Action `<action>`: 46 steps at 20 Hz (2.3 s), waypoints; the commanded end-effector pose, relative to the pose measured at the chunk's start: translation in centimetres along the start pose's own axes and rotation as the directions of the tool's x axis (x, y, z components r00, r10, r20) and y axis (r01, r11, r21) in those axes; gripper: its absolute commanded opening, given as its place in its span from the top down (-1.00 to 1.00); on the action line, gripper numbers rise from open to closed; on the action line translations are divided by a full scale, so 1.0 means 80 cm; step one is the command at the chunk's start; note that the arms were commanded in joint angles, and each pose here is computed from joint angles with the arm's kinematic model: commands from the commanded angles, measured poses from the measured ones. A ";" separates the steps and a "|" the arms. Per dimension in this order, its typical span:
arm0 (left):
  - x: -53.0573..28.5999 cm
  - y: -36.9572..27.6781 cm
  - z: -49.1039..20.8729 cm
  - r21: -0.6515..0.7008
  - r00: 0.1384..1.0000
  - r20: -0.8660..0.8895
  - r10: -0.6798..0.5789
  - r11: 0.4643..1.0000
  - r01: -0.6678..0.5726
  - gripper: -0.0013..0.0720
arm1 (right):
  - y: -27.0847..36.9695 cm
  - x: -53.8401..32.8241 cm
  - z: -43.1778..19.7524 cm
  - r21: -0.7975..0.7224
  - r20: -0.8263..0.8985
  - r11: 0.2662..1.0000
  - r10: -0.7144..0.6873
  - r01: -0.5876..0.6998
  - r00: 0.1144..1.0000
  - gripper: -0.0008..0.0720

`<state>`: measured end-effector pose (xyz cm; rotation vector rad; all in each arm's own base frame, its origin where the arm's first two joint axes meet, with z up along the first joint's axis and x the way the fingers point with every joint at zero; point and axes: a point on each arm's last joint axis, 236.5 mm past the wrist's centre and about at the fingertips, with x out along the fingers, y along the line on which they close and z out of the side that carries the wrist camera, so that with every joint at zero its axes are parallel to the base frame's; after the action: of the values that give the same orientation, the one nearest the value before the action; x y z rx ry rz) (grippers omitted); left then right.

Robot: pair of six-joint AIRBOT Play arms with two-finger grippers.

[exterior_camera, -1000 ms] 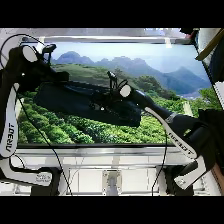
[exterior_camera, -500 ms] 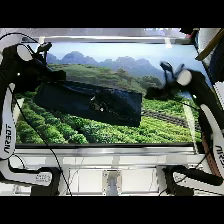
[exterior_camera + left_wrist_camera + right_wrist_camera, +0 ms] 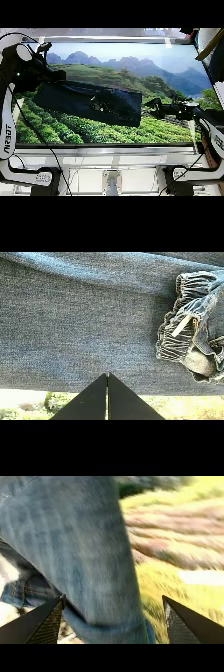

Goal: Fold the clothes and pants, and hang the long-sleeved shirts on hangers.

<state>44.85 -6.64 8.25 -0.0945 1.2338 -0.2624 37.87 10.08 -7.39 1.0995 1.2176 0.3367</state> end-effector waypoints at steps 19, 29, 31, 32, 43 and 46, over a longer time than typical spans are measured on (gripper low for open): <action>0.001 -0.025 -0.008 0.010 0.998 -0.026 -0.054 0.998 0.055 0.90 | 0.101 -0.009 -0.075 -0.218 -0.234 0.969 0.063 -0.115 0.970 0.84; 0.126 -0.264 -0.127 0.255 0.950 -0.191 -0.247 0.922 0.291 0.91 | 0.114 -0.269 -0.042 -0.241 0.134 0.891 -0.363 0.386 0.922 0.84; 0.149 -0.334 -0.134 0.320 0.942 -0.133 -0.309 0.886 0.336 0.91 | 0.152 -0.273 -0.026 -0.253 0.191 0.891 -0.335 0.377 0.922 0.84; 0.157 -0.368 -0.131 0.334 0.931 -0.082 -0.355 0.870 0.361 0.91 | 0.167 -0.265 -0.021 -0.266 0.198 0.891 -0.323 0.368 0.925 0.84; 0.259 -0.472 -0.128 0.132 0.859 0.098 -0.502 0.863 0.489 0.91 | 0.237 -0.098 -0.027 -0.416 0.109 0.866 -0.255 0.277 0.961 0.84; 0.258 -0.472 -0.118 0.131 0.856 0.126 -0.502 0.863 0.487 0.91 | 0.249 -0.083 -0.043 -0.449 0.093 0.855 -0.243 0.258 0.966 0.84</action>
<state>35.95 -47.29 -5.66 -0.3239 1.0468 -0.7699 38.53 14.31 12.79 0.5367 1.1782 0.3473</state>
